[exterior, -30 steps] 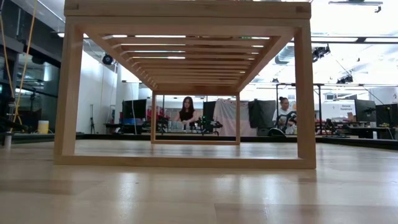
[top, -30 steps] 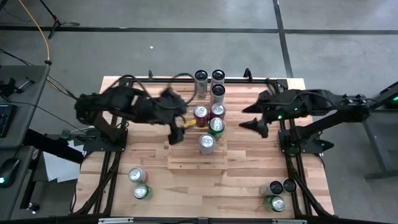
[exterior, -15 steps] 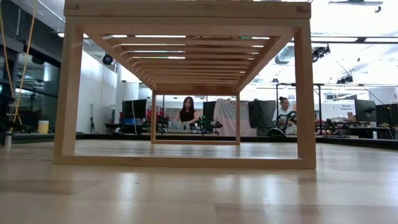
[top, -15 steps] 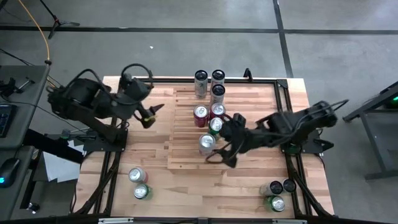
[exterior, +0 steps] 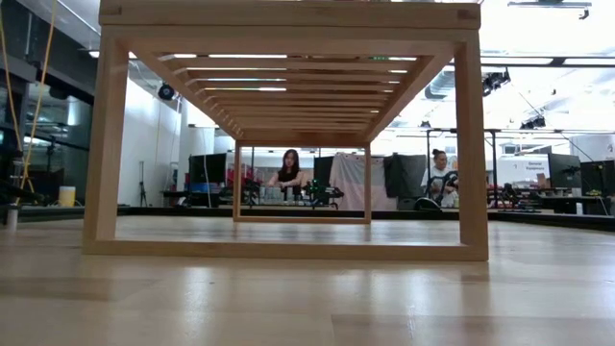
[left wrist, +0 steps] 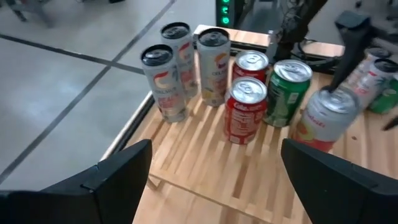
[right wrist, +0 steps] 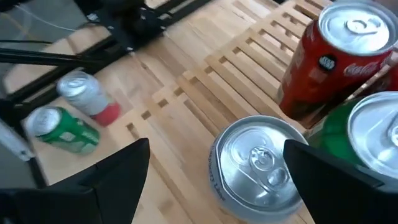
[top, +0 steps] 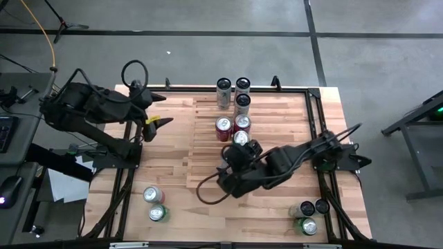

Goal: Place canned beverage on shelf
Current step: Put the pink white soda can on the shelf

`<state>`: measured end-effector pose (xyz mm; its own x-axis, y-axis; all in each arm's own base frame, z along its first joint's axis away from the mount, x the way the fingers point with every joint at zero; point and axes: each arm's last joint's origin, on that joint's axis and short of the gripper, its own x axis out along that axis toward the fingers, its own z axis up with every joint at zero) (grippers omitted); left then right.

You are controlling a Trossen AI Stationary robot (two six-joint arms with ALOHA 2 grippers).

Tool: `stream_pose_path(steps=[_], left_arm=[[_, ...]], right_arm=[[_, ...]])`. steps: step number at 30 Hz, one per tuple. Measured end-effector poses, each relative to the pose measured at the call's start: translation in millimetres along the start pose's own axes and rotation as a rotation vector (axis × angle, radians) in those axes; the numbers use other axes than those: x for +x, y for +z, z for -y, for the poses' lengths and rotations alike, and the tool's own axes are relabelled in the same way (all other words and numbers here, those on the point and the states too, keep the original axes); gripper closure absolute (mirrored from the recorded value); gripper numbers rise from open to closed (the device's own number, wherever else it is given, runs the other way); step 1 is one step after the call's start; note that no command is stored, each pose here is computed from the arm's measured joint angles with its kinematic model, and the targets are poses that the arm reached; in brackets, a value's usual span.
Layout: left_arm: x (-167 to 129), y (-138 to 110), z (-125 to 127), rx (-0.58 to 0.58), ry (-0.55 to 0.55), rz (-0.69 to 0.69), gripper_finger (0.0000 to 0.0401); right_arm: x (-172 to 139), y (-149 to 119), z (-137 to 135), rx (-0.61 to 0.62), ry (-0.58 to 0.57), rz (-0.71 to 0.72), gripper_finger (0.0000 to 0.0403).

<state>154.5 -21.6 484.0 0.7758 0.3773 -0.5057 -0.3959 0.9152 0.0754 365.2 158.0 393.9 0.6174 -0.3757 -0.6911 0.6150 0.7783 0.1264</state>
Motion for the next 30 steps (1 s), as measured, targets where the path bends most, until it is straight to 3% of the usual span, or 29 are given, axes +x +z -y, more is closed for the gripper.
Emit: stream_pose_path(steps=[10, 22, 30], left_arm=[[0.0, -1.0, 2.6, -0.002, -0.083, -0.029, 0.0052], [2.9, -0.6, 4.8, -0.048, -0.081, -0.039, 0.0052], [3.7, -0.4, 5.4, -0.047, -0.080, -0.041, 0.0052]], right_arm=[[8.7, -7.2, 0.5, 0.050, -0.093, 0.059, 0.0048], [3.5, -9.7, -8.8, -0.153, -0.019, 0.049, 0.0048], [-10.9, -6.2, -10.0, -0.218, -0.057, 0.169, 0.0048]])
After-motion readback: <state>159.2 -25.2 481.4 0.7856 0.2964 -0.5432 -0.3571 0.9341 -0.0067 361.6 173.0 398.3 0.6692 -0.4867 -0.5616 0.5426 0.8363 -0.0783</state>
